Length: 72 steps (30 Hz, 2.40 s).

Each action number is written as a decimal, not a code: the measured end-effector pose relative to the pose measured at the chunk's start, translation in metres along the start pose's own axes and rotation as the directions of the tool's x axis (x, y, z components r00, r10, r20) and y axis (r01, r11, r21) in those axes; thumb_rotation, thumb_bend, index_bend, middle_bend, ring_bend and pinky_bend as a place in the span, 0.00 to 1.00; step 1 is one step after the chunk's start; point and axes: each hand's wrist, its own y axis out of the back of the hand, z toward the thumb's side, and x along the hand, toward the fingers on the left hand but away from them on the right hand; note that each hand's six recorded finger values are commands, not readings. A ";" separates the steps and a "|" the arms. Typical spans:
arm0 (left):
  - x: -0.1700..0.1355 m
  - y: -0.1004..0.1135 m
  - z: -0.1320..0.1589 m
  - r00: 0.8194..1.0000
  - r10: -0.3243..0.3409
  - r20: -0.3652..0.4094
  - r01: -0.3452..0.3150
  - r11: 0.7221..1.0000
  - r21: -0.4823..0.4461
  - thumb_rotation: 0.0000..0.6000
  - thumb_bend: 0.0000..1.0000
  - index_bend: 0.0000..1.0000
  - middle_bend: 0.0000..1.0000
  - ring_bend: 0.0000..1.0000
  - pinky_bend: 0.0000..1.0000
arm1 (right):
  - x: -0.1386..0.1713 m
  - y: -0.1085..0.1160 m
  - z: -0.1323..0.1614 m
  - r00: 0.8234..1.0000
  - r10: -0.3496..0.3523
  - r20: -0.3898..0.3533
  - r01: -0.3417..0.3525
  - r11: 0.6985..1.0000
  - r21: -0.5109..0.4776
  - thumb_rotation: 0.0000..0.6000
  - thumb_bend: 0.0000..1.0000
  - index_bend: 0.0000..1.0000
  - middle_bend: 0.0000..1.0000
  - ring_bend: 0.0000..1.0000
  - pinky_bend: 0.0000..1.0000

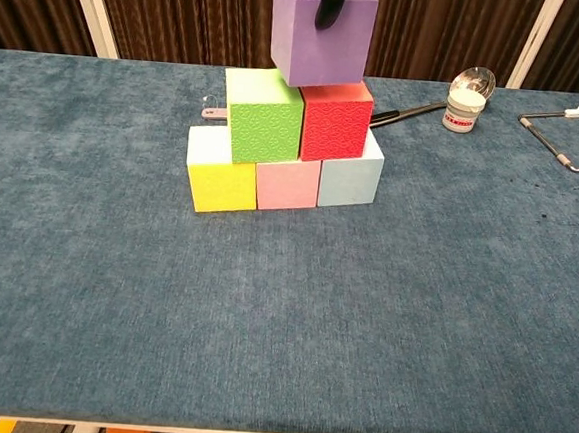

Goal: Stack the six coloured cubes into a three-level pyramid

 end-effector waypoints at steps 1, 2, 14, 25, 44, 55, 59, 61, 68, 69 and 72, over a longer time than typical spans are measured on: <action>-0.001 0.000 0.001 1.000 -0.004 0.010 0.004 1.000 0.006 1.00 0.09 0.06 0.01 0.00 0.10 | -0.001 0.000 0.001 1.000 0.001 0.001 -0.001 1.000 0.003 1.00 0.12 0.00 0.66 0.10 0.00; -0.001 0.000 0.001 1.000 -0.009 0.021 0.009 1.000 0.013 1.00 0.08 0.06 0.01 0.00 0.10 | -0.002 0.000 0.003 1.000 0.002 0.002 -0.002 1.000 0.006 1.00 0.13 0.00 0.66 0.10 0.00; -0.006 -0.004 0.005 0.993 -0.061 0.096 0.059 0.998 0.021 1.00 0.03 0.06 0.01 0.00 0.10 | -0.009 -0.001 0.008 1.000 0.010 0.012 -0.010 0.999 0.032 1.00 0.13 0.00 0.66 0.10 0.00; -0.008 -0.009 0.002 0.991 -0.087 0.097 0.085 0.996 0.020 1.00 0.03 0.06 0.01 0.00 0.10 | -0.012 0.001 0.010 0.998 0.010 0.069 -0.010 1.000 0.002 1.00 0.12 0.00 0.68 0.12 0.00; -0.010 -0.007 0.001 0.992 -0.081 0.097 0.080 0.997 0.009 1.00 0.03 0.06 0.01 0.00 0.10 | -0.015 0.000 0.022 0.992 0.058 0.108 -0.057 0.998 -0.009 1.00 0.12 0.00 0.68 0.13 0.00; -0.011 -0.011 -0.006 0.992 -0.094 0.079 0.094 0.996 0.003 1.00 0.03 0.06 0.01 0.00 0.10 | -0.017 0.001 0.027 0.991 0.069 0.118 -0.070 0.998 0.002 1.00 0.11 0.00 0.68 0.13 0.00; -0.012 -0.011 -0.007 0.993 -0.093 0.076 0.093 0.996 0.000 1.00 0.03 0.06 0.01 0.00 0.10 | -0.018 0.000 0.028 0.990 0.072 0.121 -0.073 0.997 -0.001 1.00 0.11 0.00 0.68 0.13 0.00; -0.012 -0.011 -0.007 0.993 -0.092 0.076 0.092 0.996 0.000 1.00 0.03 0.06 0.01 0.00 0.10 | -0.019 -0.001 0.029 0.990 0.073 0.121 -0.074 0.997 0.000 1.00 0.10 0.00 0.68 0.13 0.00; -0.013 -0.016 -0.011 0.992 -0.108 0.065 0.109 0.994 -0.003 1.00 0.03 0.06 0.01 0.00 0.10 | -0.021 0.001 0.030 0.990 0.068 0.124 -0.068 0.998 -0.003 1.00 0.10 0.00 0.69 0.13 0.00; -0.013 -0.016 -0.012 0.992 -0.108 0.064 0.108 0.994 -0.005 1.00 0.03 0.06 0.01 0.00 0.10 | -0.021 0.002 0.030 0.990 0.068 0.125 -0.068 0.998 -0.002 1.00 0.10 0.00 0.69 0.13 0.00; -0.013 -0.016 -0.011 0.992 -0.105 0.066 0.106 0.994 -0.004 1.00 0.03 0.06 0.01 0.00 0.10 | -0.021 0.002 0.029 0.989 0.069 0.130 -0.070 0.998 0.000 1.00 0.10 0.00 0.69 0.13 0.00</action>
